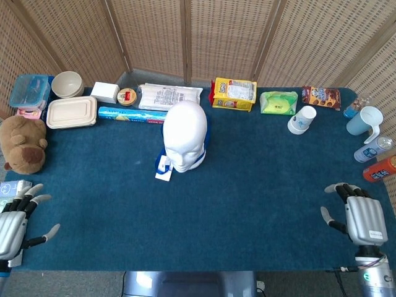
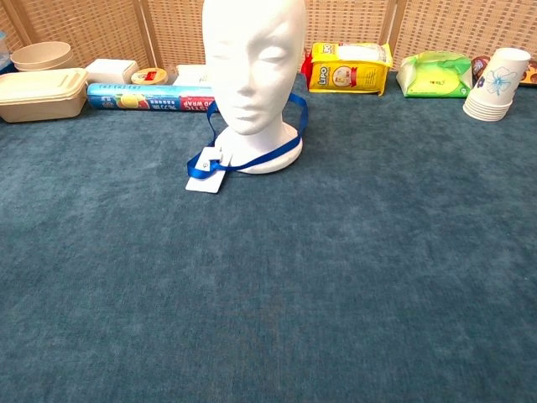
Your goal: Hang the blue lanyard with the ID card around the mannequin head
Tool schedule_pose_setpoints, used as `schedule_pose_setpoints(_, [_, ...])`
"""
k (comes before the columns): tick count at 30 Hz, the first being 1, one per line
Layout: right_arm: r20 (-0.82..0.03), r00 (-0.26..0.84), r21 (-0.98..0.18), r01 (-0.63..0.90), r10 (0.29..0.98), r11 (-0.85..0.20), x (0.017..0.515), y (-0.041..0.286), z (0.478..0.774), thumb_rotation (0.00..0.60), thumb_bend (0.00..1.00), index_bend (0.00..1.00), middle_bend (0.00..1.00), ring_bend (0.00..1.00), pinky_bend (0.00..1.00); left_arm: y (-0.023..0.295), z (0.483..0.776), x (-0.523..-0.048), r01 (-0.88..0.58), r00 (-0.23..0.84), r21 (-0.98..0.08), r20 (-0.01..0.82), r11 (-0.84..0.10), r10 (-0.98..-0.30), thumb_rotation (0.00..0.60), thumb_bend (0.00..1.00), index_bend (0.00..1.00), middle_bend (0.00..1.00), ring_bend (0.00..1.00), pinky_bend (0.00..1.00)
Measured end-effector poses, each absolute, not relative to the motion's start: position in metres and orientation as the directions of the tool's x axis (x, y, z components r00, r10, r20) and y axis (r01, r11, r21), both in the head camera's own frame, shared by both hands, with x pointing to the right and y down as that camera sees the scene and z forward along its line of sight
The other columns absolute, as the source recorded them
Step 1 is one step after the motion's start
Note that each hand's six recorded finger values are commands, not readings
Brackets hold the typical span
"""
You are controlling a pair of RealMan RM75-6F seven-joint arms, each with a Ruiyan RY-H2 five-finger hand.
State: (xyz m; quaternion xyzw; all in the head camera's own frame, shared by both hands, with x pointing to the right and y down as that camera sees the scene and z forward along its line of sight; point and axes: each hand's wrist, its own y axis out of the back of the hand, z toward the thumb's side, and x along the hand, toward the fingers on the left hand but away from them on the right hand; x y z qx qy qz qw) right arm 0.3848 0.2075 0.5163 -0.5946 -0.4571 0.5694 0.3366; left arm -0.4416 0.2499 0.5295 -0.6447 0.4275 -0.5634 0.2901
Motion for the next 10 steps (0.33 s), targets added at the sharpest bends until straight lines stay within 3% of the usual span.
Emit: schedule_pose_setpoints(10, [-0.363, -0.081, -0.924, 0.157, 0.928, -0.348, 0.397, 0.229, 0.513, 0.563, 0.36, 0.4, 0.4, 0.36, 0.35, 0.265, 0.516, -0.446, -0.218, -0.029, -0.861, 0.475, -0.459, -0.879, 0.458, 0.24, 0.26, 0.14, 0.07, 0.14])
